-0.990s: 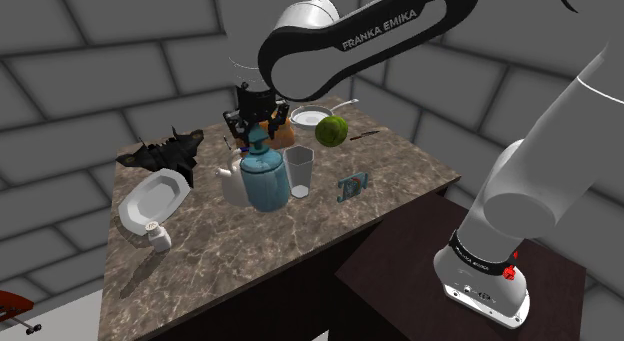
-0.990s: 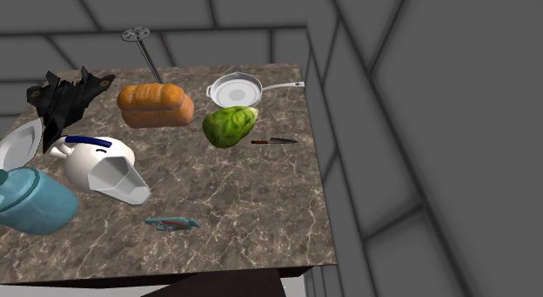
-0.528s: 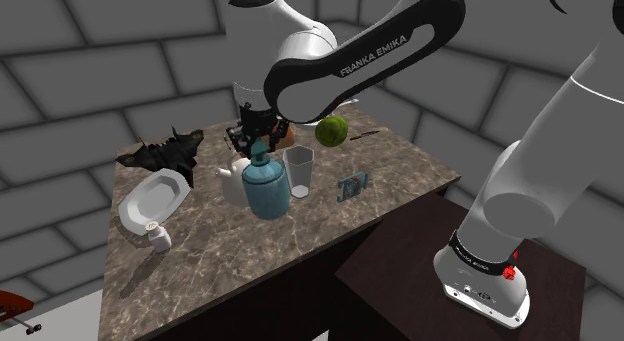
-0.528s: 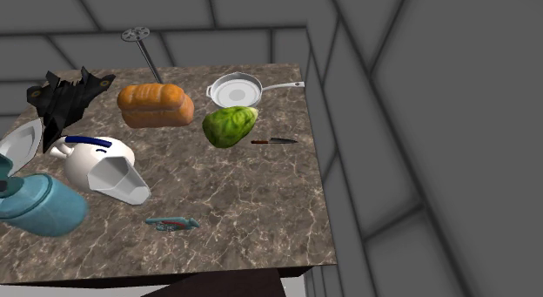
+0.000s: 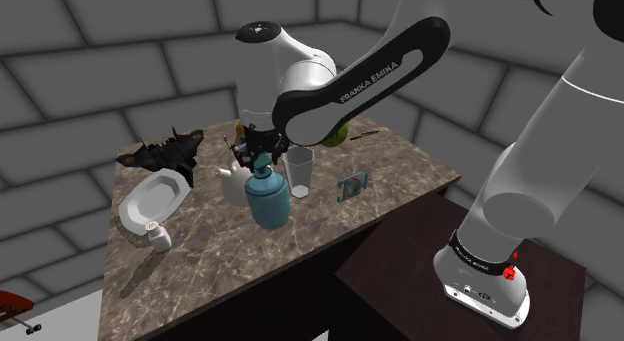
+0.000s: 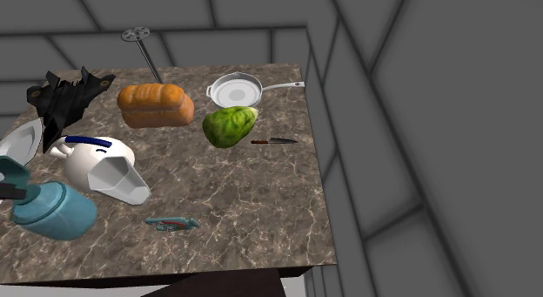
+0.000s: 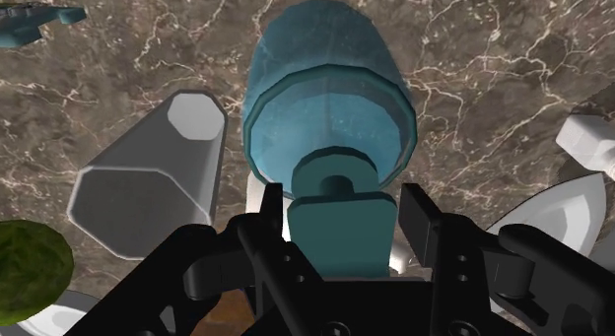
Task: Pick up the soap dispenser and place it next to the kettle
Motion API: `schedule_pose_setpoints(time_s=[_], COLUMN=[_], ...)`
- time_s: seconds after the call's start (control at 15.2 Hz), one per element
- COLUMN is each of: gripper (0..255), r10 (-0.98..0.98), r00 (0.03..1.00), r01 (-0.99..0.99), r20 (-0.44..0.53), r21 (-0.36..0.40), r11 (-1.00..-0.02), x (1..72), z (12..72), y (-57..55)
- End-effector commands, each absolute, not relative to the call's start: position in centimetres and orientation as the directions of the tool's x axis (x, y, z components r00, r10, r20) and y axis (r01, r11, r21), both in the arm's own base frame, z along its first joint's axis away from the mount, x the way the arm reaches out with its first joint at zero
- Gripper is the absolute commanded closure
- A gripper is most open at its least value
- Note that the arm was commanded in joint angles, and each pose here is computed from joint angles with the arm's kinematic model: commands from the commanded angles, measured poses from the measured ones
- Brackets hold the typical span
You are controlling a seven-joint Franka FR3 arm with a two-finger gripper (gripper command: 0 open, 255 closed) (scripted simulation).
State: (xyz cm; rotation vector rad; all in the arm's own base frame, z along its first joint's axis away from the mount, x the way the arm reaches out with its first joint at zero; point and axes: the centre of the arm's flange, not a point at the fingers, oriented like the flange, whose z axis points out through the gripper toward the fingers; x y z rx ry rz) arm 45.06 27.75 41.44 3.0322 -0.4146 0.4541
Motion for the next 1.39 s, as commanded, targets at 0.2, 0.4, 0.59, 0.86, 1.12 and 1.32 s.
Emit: schedule_pose_setpoints(time_s=[0.2, 0.4, 0.59, 0.86, 1.12, 1.32], gripper=[255, 255, 0, 0, 0, 0], r10=[-0.255, -0.255, -0.255, -0.255, -0.255, -0.255], r00=[0.921, 0.921, 0.921, 0.921, 0.921, 0.921], r01=[-0.269, -0.269, -0.269, -0.269, -0.269, -0.269], r20=[0.295, 0.295, 0.295, 0.295, 0.295, 0.295], r21=[0.006, 0.006, 0.006, 0.006, 0.006, 0.006], r11=[-0.963, -0.963, -0.963, -0.963, -0.963, -0.963], x=[45.1, 45.1, 45.1, 45.1, 44.0, 43.7], z=[40.2, 40.2, 40.3, 40.3, 44.0, 45.0], y=[27.8, 27.8, 27.8, 27.8, 28.1, 28.2])
